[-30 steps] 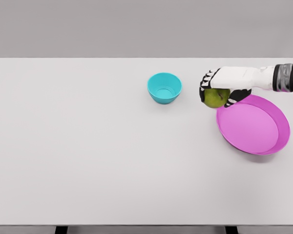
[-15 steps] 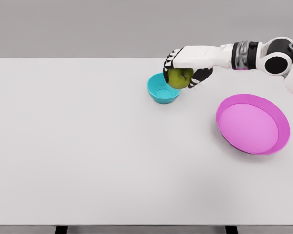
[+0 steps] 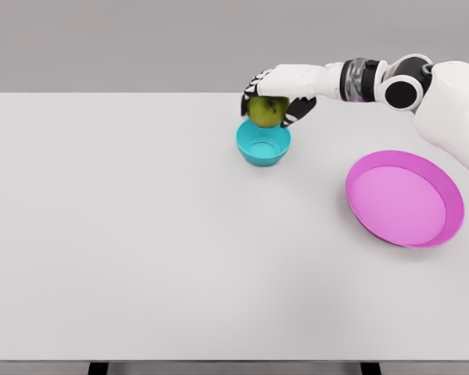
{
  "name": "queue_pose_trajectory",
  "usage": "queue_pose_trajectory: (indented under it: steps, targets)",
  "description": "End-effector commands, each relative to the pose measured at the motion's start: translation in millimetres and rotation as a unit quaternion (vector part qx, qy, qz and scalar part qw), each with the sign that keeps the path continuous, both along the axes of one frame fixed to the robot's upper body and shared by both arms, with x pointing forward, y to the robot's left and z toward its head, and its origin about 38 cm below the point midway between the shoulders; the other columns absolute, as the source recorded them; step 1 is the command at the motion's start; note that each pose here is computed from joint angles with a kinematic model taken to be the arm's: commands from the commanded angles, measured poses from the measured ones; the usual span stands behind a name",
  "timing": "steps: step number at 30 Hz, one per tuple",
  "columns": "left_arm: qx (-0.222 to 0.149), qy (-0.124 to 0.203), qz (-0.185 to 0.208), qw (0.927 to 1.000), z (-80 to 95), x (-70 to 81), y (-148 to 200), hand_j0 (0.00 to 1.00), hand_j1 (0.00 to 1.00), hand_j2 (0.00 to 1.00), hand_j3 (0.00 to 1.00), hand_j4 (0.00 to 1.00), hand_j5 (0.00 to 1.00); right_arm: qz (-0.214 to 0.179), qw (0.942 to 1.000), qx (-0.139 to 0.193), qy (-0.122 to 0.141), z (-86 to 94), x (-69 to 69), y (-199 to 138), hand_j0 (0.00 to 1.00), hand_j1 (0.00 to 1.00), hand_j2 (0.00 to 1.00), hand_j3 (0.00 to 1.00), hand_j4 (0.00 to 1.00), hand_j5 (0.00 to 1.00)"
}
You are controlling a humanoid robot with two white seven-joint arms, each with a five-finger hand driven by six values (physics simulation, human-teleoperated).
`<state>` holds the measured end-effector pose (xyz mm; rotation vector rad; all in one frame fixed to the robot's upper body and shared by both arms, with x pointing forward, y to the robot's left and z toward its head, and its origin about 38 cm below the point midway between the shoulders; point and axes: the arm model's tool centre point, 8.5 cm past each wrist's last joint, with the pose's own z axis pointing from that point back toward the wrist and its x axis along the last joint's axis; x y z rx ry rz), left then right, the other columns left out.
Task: Put the apple from the pink plate into the blue bowl with your right arm
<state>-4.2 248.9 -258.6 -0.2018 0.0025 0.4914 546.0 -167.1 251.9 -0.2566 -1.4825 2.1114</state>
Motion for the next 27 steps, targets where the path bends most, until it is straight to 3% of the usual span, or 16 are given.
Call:
queue_pose_trajectory:
  steps: [1, 8, 11, 13, 16, 18, 24, 27]
  targets:
    - [0.0, 0.0, 0.0, 1.0, 0.0, 0.0, 0.0, 1.0, 1.0, 1.0, 1.0, 1.0, 1.0, -0.003, 1.0, 0.005, 0.0, 0.5, 0.8, 0.1, 0.89, 0.89, 0.89, 0.89, 0.89, 0.89]
    - [0.0, 0.0, 0.0, 1.0, 0.0, 0.0, 0.0, 1.0, 1.0, 1.0, 1.0, 1.0, 1.0, -0.004, 1.0, 0.005, 0.003, -2.8, -0.2, -2.0, 1.0, 1.0, 1.0, 1.0, 1.0, 1.0]
    - [0.0, 0.0, 0.0, 1.0, 0.0, 0.0, 0.0, 1.0, 1.0, 1.0, 1.0, 1.0, 1.0, -0.003, 1.0, 0.005, 0.002, -1.5, -1.7, -4.3, 1.0, 1.0, 1.0, 1.0, 1.0, 1.0]
    - [0.0, 0.0, 0.0, 1.0, 0.0, 0.0, 0.0, 1.0, 1.0, 1.0, 1.0, 1.0, 1.0, 0.006, 0.9999, 0.004, -0.014, 10.4, -14.6, -24.1, 1.0, 1.0, 1.0, 1.0, 1.0, 1.0]
    - [0.0, 0.0, 0.0, 1.0, 0.0, 0.0, 0.0, 1.0, 1.0, 1.0, 1.0, 1.0, 1.0, 0.006, 0.9984, 0.003, -0.056, 44.9, -52.5, -85.0, 1.0, 1.0, 1.0, 1.0, 1.0, 1.0]
    - [0.0, 0.0, 0.0, 1.0, 0.0, 0.0, 0.0, 1.0, 1.0, 1.0, 1.0, 1.0, 1.0, 0.015, 0.9979, 0.001, -0.063, 55.9, -80.2, -105.5, 1.0, 1.0, 1.0, 1.0, 1.0, 1.0]
    - [0.0, 0.0, 0.0, 1.0, 0.0, 0.0, 0.0, 1.0, 1.0, 1.0, 1.0, 1.0, 1.0, 0.035, 0.9983, -0.003, -0.047, 44.3, -92.9, -98.3, 1.0, 1.0, 1.0, 1.0, 1.0, 1.0]
    - [0.0, 0.0, 0.0, 1.0, 0.0, 0.0, 0.0, 1.0, 1.0, 1.0, 1.0, 1.0, 1.0, 0.024, 0.999, -0.006, -0.036, 35.5, -97.2, -109.8, 1.0, 1.0, 1.0, 1.0, 1.0, 1.0]
